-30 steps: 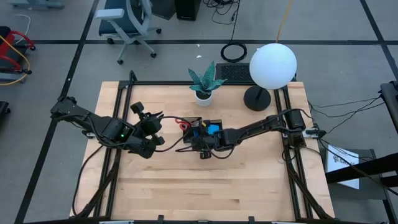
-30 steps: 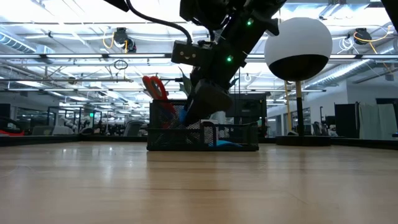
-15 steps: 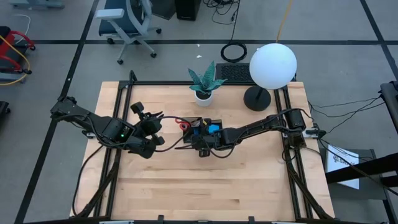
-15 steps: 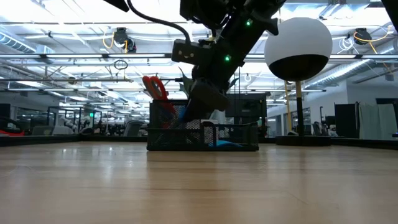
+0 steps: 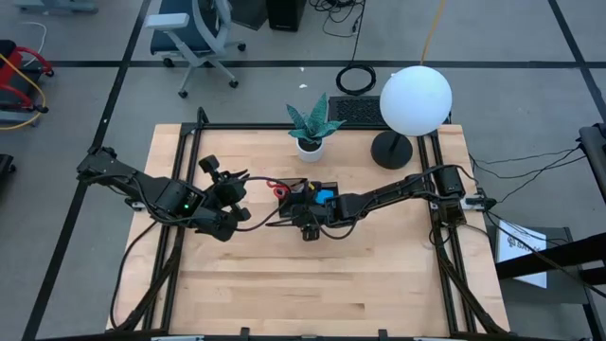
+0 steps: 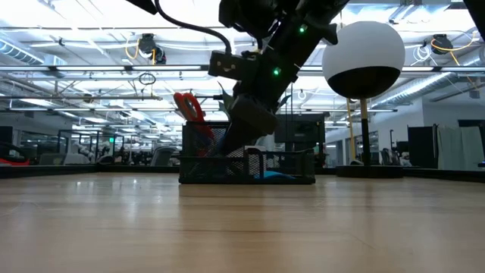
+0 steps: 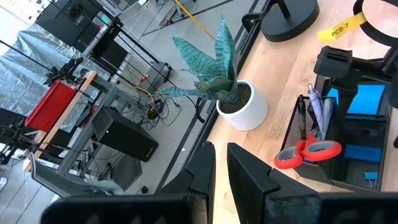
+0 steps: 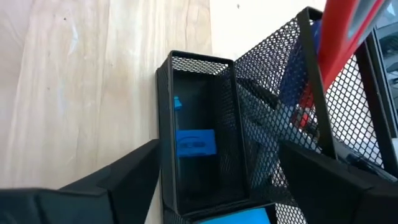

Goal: Pick and place office supplies into organizer
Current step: Return to Home Position

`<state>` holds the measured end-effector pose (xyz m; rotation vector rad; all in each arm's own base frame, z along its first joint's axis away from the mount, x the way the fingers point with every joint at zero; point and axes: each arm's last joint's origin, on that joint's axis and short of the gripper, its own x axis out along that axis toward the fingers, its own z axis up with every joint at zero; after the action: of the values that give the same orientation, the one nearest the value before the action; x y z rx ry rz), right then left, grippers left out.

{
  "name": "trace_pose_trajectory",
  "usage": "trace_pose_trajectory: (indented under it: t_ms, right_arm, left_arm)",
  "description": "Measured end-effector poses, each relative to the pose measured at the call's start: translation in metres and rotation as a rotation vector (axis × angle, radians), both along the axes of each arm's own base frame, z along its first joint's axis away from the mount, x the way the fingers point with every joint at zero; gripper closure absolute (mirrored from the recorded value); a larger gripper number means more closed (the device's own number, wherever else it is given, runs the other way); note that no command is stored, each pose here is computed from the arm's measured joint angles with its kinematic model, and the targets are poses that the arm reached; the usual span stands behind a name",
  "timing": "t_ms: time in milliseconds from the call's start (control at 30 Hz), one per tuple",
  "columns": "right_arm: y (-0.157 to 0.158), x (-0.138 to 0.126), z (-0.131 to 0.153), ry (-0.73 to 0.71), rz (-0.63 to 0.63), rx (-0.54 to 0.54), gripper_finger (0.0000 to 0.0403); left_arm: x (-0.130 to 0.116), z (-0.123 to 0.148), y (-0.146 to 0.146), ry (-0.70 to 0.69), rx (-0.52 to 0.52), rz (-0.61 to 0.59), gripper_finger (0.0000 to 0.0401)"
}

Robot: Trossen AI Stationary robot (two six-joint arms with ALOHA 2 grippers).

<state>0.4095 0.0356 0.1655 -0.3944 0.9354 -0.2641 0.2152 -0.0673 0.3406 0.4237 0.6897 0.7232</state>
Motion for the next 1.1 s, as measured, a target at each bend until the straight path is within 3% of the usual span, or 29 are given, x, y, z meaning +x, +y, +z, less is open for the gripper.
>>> trace_pose_trajectory:
  t_ms: [200,500,900,1100]
  right_arm:
    - [0.0,0.001,0.001,-0.005,0.01,-0.007,0.007]
    - [0.011,-0.001,0.004,0.004,0.067,-0.034,0.0081]
    - [0.021,-0.025,0.06,-0.083,0.058,0.016,0.0092]
    - [0.022,-0.035,0.079,-0.113,0.059,0.025,0.0092]
  left_arm:
    - [0.0,0.0,0.0,0.0,0.0,0.0,0.035]
    - [0.0,0.0,0.0,0.002,-0.004,-0.002,0.035]
    - [-0.004,0.0,-0.009,0.0,0.01,-0.042,0.035]
    - [-0.021,0.003,-0.012,-0.031,0.014,-0.082,0.035]
